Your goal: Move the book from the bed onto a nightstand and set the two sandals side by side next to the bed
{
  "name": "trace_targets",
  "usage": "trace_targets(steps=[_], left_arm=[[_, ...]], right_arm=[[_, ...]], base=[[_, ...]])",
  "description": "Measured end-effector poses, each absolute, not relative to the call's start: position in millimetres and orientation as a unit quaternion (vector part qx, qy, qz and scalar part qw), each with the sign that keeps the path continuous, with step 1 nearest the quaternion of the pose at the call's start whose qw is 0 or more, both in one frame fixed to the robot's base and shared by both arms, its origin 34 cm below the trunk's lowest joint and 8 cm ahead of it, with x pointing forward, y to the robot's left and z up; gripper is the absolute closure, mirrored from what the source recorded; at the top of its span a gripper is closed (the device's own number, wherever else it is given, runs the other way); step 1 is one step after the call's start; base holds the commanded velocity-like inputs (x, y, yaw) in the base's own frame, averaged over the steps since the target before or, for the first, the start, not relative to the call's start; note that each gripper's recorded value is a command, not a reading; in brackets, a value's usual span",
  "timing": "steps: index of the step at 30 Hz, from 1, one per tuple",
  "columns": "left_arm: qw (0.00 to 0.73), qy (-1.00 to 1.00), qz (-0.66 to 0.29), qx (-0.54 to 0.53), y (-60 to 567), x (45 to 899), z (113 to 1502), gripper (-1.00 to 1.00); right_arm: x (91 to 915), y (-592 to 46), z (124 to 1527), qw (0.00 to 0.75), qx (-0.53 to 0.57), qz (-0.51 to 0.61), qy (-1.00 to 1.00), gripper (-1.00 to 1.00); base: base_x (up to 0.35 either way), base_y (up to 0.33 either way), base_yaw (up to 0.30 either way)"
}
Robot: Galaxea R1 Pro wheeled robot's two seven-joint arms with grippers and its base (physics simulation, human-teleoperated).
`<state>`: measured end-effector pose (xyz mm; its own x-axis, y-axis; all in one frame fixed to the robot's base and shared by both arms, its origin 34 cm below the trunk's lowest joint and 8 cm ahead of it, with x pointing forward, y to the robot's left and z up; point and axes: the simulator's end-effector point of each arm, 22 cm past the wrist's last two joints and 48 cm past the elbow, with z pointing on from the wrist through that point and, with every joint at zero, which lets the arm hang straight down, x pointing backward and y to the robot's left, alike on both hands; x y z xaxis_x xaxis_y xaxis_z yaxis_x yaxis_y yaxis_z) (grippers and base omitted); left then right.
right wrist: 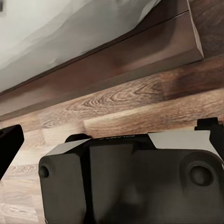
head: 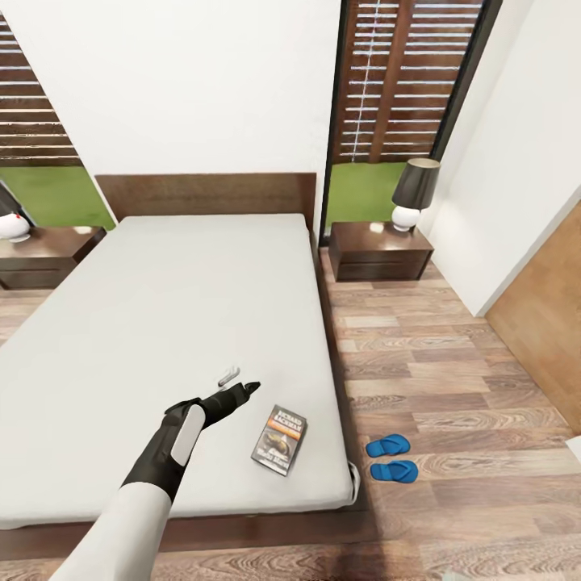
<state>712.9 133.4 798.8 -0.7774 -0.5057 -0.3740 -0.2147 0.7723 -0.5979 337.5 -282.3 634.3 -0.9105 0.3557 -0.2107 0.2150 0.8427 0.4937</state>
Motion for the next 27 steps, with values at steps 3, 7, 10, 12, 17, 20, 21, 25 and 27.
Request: trace_targets(steps=[3,7,10,12,17,20,21,25,27], left_arm=[[0.266,0.899,-0.278,-0.209,133.4,713.3,798.1,-1.00],[0.263,0.894,-0.287,-0.221,134.6,713.9,796.7,-1.00],[0.262,0.894,-0.286,-0.224,137.9,713.4,793.8,-1.00],[0.261,0.894,-0.285,-0.225,139.0,712.9,791.9,-1.00],[0.258,0.895,-0.284,-0.227,140.0,711.3,787.1,-1.00],[0.256,0.896,-0.283,-0.227,140.8,710.4,784.1,-1.00],[0.255,0.896,-0.283,-0.228,140.7,710.0,783.2,-1.00],[0.252,0.897,-0.282,-0.228,140.3,708.6,779.5,-1.00],[0.251,0.897,-0.282,-0.229,140.6,707.9,777.6,-1.00]], right_arm=[[336.2,-282.5,633.4,0.147,0.151,0.236,0.949,-1.00],[334.1,-282.6,632.0,0.144,0.152,0.235,0.949,-1.00],[332.4,-282.6,631.0,0.142,0.152,0.235,0.949,-1.00],[331.2,-282.6,630.3,0.141,0.152,0.235,0.950,-1.00],[328.3,-282.6,628.6,0.137,0.153,0.234,0.950,-1.00],[326.6,-282.6,627.6,0.135,0.154,0.234,0.951,-1.00],[326.0,-282.6,627.2,0.134,0.154,0.234,0.951,-1.00],[323.6,-282.6,625.8,0.131,0.155,0.233,0.951,-1.00],[322.4,-282.6,625.2,0.129,0.155,0.233,0.951,-1.00]], base=[[0.000,0.000,-0.006],[0.000,0.000,-0.001],[0.000,0.000,0.000],[0.000,0.000,0.000],[0.000,0.000,0.000],[0.000,0.000,0.000],[0.000,0.000,0.000],[0.000,0.000,0.000],[0.000,0.000,0.000]])
